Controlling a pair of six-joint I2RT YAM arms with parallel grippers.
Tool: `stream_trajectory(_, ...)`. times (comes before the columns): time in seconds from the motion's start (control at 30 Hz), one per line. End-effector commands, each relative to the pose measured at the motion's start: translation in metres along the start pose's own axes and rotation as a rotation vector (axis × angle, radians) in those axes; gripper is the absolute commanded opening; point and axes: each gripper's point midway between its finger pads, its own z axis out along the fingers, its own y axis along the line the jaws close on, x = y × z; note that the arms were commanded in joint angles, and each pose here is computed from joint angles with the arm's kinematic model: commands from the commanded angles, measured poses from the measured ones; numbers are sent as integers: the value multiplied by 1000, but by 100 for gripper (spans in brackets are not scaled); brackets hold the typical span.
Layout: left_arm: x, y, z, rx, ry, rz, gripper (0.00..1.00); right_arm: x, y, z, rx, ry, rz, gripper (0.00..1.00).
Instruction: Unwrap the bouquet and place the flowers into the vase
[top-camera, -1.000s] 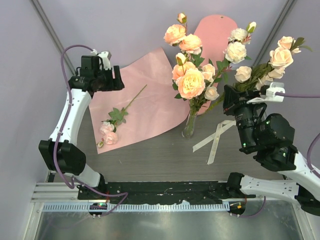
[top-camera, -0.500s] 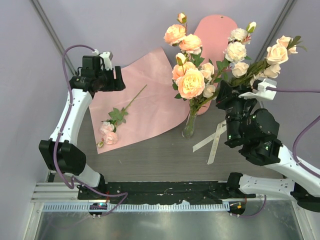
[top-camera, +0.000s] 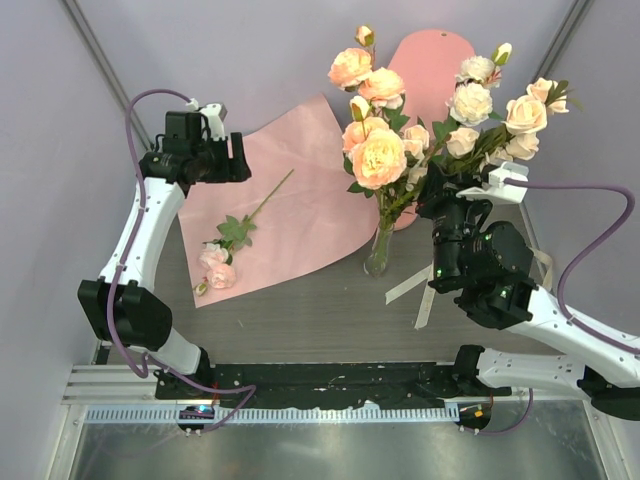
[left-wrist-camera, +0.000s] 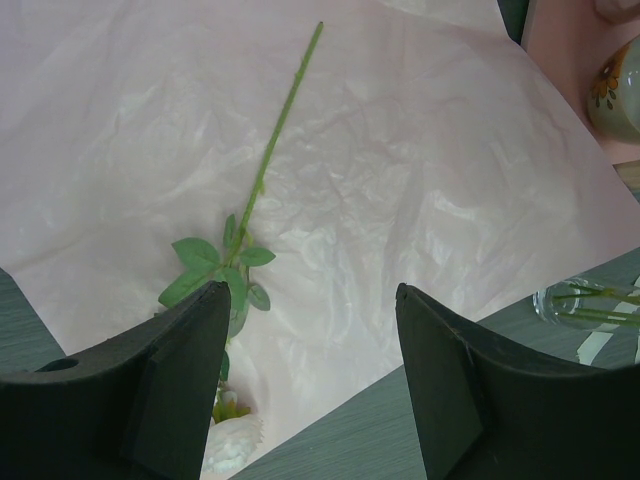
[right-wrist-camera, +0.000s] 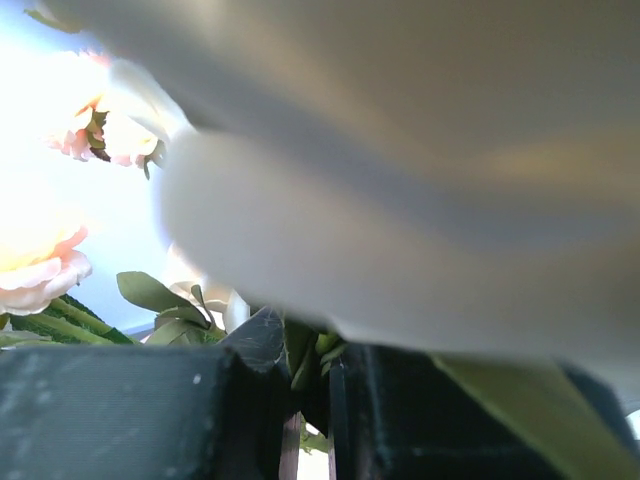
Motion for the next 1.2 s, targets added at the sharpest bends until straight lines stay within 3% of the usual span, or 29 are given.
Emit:
stream_trajectory(0.0, -12, -5, -4, 17, -40, 18, 71, 8, -8, 1, 59, 3, -26, 1)
stream_trajectory(0.8, -8, -9, -1, 23, -21, 25, 70, -21, -13, 1, 71, -31, 37, 1)
stream_trajectory(1.17, -9, -10, -1, 25, -22, 29, 70, 7, -6, 4, 117, 5, 26, 1)
